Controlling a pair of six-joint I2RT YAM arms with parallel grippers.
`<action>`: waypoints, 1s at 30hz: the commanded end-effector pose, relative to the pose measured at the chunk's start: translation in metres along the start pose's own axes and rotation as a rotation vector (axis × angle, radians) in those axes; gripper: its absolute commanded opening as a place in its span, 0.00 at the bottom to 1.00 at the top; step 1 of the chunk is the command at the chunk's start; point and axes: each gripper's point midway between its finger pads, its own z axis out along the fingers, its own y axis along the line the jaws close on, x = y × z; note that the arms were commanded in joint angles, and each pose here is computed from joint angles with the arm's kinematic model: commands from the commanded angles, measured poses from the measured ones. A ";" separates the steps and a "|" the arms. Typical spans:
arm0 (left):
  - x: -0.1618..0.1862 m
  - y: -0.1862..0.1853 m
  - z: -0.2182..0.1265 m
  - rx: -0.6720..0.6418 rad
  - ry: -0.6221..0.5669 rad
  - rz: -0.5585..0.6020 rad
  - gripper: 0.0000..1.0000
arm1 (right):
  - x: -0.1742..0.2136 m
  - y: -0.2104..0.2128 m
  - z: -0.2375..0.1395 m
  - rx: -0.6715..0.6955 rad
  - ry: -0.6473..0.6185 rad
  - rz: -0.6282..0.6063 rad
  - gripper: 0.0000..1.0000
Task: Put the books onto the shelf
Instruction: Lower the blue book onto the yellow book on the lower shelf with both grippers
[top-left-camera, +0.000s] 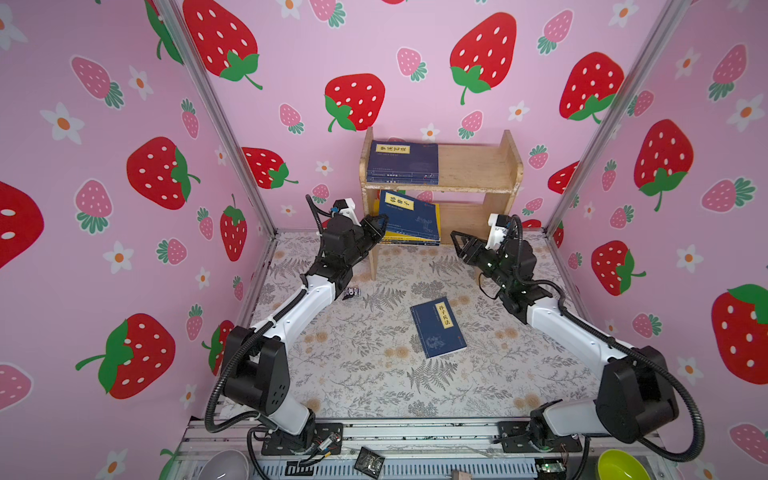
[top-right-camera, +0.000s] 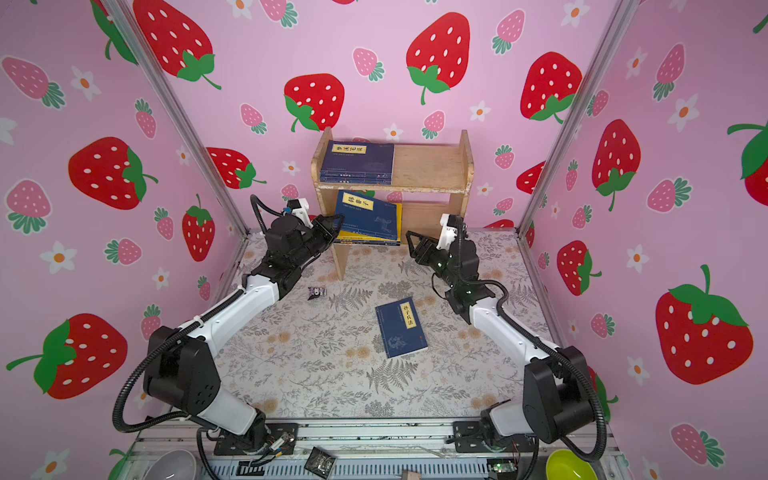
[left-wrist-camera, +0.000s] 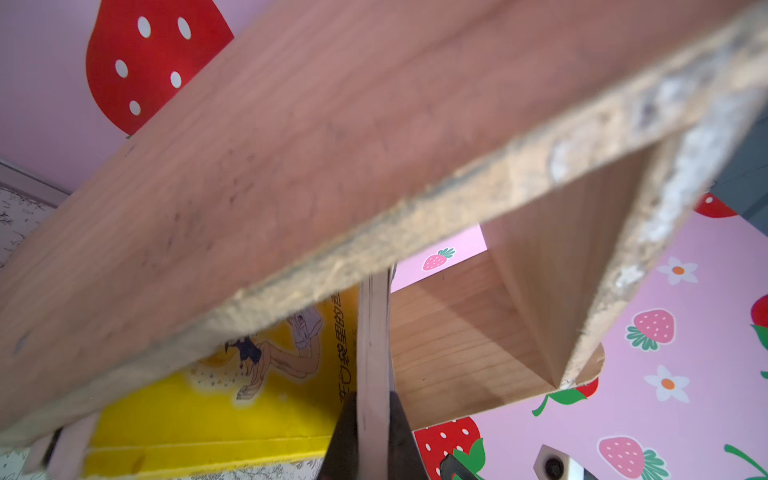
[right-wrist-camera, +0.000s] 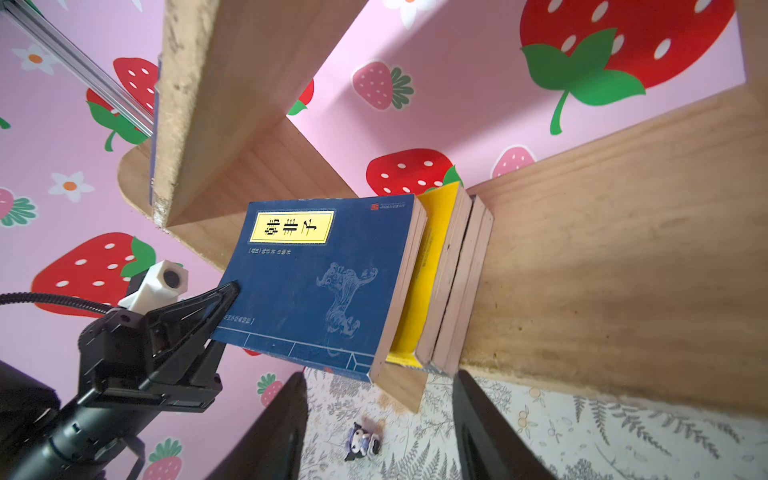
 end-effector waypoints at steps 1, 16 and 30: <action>-0.028 -0.029 0.003 0.097 -0.067 -0.008 0.00 | -0.009 0.008 0.013 0.005 -0.043 -0.090 0.56; -0.031 -0.007 0.012 0.002 -0.001 0.009 0.00 | 0.015 0.007 0.061 0.087 -0.023 -0.257 0.53; -0.024 0.018 0.019 -0.045 0.084 -0.054 0.00 | 0.010 0.013 0.083 0.111 -0.081 -0.290 0.54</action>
